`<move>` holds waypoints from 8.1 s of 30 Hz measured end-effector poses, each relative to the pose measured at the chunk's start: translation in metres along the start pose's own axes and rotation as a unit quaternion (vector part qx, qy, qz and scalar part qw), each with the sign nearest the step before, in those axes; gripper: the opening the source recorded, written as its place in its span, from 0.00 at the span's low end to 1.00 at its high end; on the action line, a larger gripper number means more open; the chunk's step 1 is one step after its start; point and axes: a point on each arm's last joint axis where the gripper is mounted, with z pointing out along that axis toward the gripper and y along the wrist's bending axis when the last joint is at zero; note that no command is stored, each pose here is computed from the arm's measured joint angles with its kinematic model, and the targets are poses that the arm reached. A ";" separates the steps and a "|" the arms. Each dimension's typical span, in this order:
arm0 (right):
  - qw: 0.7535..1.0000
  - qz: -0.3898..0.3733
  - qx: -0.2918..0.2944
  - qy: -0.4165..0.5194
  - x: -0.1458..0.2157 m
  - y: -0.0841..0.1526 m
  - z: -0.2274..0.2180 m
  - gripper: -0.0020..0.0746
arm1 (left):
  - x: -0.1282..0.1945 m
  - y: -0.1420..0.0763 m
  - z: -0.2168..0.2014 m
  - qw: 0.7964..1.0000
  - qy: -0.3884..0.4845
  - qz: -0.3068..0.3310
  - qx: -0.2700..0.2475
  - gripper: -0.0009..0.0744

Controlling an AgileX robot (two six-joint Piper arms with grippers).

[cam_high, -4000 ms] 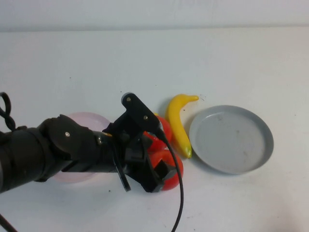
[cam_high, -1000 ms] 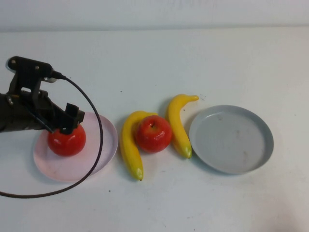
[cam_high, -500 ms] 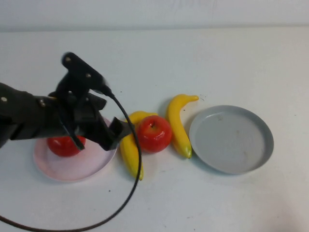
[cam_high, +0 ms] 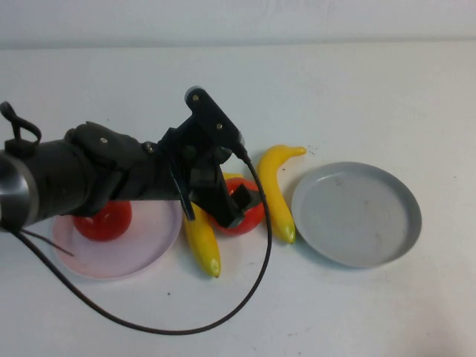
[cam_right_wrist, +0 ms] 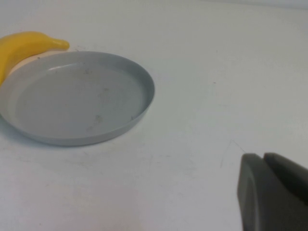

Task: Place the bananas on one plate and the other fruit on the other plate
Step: Put one type of fruit in the left plate, then put another type of fruit in the right plate

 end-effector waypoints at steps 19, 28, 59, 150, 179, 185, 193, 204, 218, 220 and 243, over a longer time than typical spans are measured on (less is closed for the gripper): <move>1.000 0.000 0.000 0.000 0.000 0.000 0.000 0.01 | 0.021 0.006 0.038 0.999 0.040 -0.005 0.001 0.89; 1.000 0.000 0.000 0.000 0.000 0.000 0.000 0.01 | 0.021 0.007 0.041 0.999 0.039 -0.013 0.000 0.76; 1.000 0.000 0.000 0.000 0.000 0.000 0.000 0.01 | 0.011 0.021 -0.045 0.962 0.147 -0.219 -0.077 0.76; 1.000 0.000 0.000 0.000 0.000 0.000 0.000 0.01 | 0.066 -0.055 -0.201 0.939 -0.072 -0.250 -0.226 0.02; 1.000 0.000 0.000 0.000 0.000 0.000 0.000 0.01 | 0.206 -0.118 -0.215 0.856 -0.150 -0.265 -0.418 0.02; 1.000 0.000 0.000 0.000 0.000 0.000 0.000 0.01 | 0.213 -0.122 -0.210 0.865 -0.107 -0.283 -0.401 0.02; 1.000 0.000 0.000 0.000 0.000 0.000 0.000 0.01 | 0.213 -0.122 -0.210 0.865 -0.107 -0.282 -0.401 0.02; 1.000 0.000 0.000 0.000 0.000 0.000 0.000 0.01 | 0.213 -0.122 -0.210 0.865 -0.107 -0.282 -0.401 0.02; 0.945 0.280 -0.020 -0.168 -0.029 -0.005 -0.005 0.01 | 0.213 -0.122 -0.210 0.865 -0.107 -0.282 -0.401 0.02; 0.931 0.316 -0.018 -0.182 -0.031 -0.007 -0.006 0.01 | 0.213 -0.122 -0.210 0.865 -0.107 -0.282 -0.401 0.02; 0.944 0.177 -0.159 0.229 -0.156 0.024 0.060 0.01 | 0.213 -0.122 -0.210 0.865 -0.106 -0.280 -0.401 0.02</move>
